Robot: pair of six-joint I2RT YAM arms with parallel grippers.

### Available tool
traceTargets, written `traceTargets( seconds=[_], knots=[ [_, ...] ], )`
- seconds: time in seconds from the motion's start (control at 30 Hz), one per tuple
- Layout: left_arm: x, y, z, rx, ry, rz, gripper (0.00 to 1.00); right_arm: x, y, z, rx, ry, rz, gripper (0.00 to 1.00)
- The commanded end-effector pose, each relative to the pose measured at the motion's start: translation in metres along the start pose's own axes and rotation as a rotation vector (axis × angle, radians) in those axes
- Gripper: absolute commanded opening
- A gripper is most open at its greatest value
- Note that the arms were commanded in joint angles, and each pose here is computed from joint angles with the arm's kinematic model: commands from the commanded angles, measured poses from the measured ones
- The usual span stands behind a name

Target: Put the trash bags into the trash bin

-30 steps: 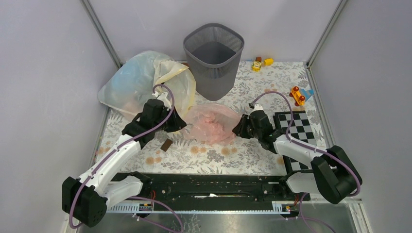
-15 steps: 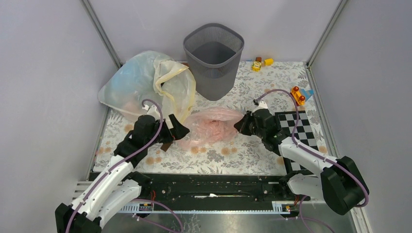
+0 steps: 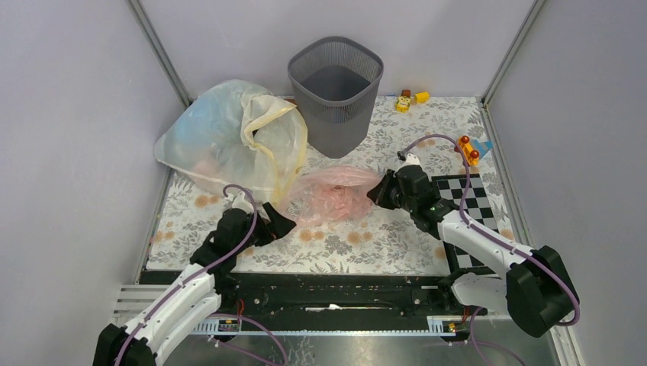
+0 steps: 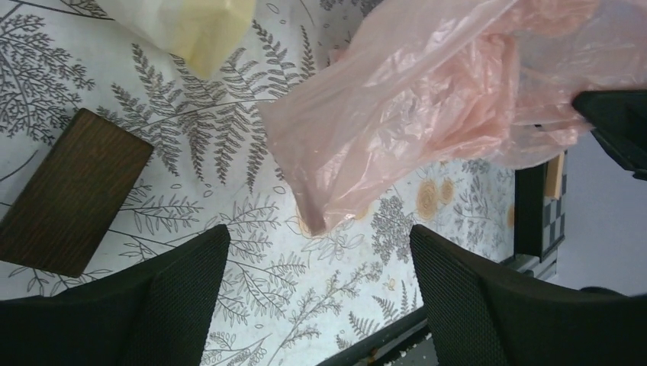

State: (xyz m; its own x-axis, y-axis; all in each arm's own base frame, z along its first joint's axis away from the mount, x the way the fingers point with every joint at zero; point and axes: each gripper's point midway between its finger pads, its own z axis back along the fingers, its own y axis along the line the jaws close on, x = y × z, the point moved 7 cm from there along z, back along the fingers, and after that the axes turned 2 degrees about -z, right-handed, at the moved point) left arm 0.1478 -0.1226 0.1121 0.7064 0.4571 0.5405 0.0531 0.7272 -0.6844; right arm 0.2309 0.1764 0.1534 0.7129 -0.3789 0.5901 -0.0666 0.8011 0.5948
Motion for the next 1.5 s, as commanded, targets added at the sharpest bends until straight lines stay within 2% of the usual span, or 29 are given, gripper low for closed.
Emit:
traceTargets(
  seconds=[0.0, 0.1, 0.43, 0.53, 0.6, 0.63, 0.73, 0.83, 0.97, 1.13, 1.2, 1.23, 1.4, 1.47],
  knots=[
    [0.017, -0.008, -0.009, -0.052, -0.121, -0.007, 0.84, 0.011, 0.008, 0.001, 0.005, -0.017, 0.006, 0.0],
    [0.017, -0.009, -0.015, -0.087, -0.143, -0.008, 0.72, 0.009, 0.007, 0.002, 0.004, -0.007, 0.011, 0.0],
    [0.03, -0.014, -0.04, -0.084, -0.165, -0.007, 0.49, 0.001, 0.004, 0.009, 0.008, 0.025, 0.017, 0.0],
    [0.039, -0.017, -0.043, -0.072, -0.2, -0.02, 0.3, -0.002, -0.001, 0.016, -0.016, 0.039, 0.024, 0.0],
    [0.049, -0.02, -0.043, -0.045, -0.234, -0.046, 0.05, -0.005, -0.006, 0.021, -0.042, 0.042, 0.027, 0.0],
    [0.056, -0.024, -0.042, -0.027, -0.242, -0.063, 0.0, -0.005, -0.009, 0.024, -0.07, 0.037, 0.025, 0.0],
    [0.08, -0.04, -0.032, 0.037, -0.273, -0.122, 0.0, 0.004, -0.027, 0.032, -0.272, -0.029, 0.018, 0.05],
    [0.105, -0.059, -0.015, 0.095, -0.294, -0.168, 0.0, 0.021, -0.04, 0.045, -0.466, -0.122, 0.02, 0.05],
    [0.137, -0.089, 0.013, 0.133, -0.308, -0.222, 0.0, 0.038, -0.048, 0.061, -0.608, -0.223, 0.03, 0.12],
    [0.175, -0.107, 0.052, 0.279, -0.397, -0.259, 0.0, 0.053, -0.063, 0.084, -0.842, -0.377, -0.026, 0.21],
    [0.182, -0.112, 0.061, 0.294, -0.41, -0.274, 0.0, 0.055, -0.063, 0.085, -0.861, -0.369, -0.004, 0.46],
    [0.184, -0.114, 0.064, 0.302, -0.415, -0.279, 0.0, 0.055, -0.063, 0.084, -0.861, -0.362, 0.007, 0.5],
    [0.187, -0.112, 0.07, 0.337, -0.42, -0.297, 0.0, 0.056, -0.063, 0.089, -0.857, -0.365, 0.039, 0.52],
    [0.186, -0.114, 0.069, 0.313, -0.41, -0.304, 0.0, 0.055, -0.058, 0.086, -0.778, -0.317, 0.099, 0.54]
  ],
)
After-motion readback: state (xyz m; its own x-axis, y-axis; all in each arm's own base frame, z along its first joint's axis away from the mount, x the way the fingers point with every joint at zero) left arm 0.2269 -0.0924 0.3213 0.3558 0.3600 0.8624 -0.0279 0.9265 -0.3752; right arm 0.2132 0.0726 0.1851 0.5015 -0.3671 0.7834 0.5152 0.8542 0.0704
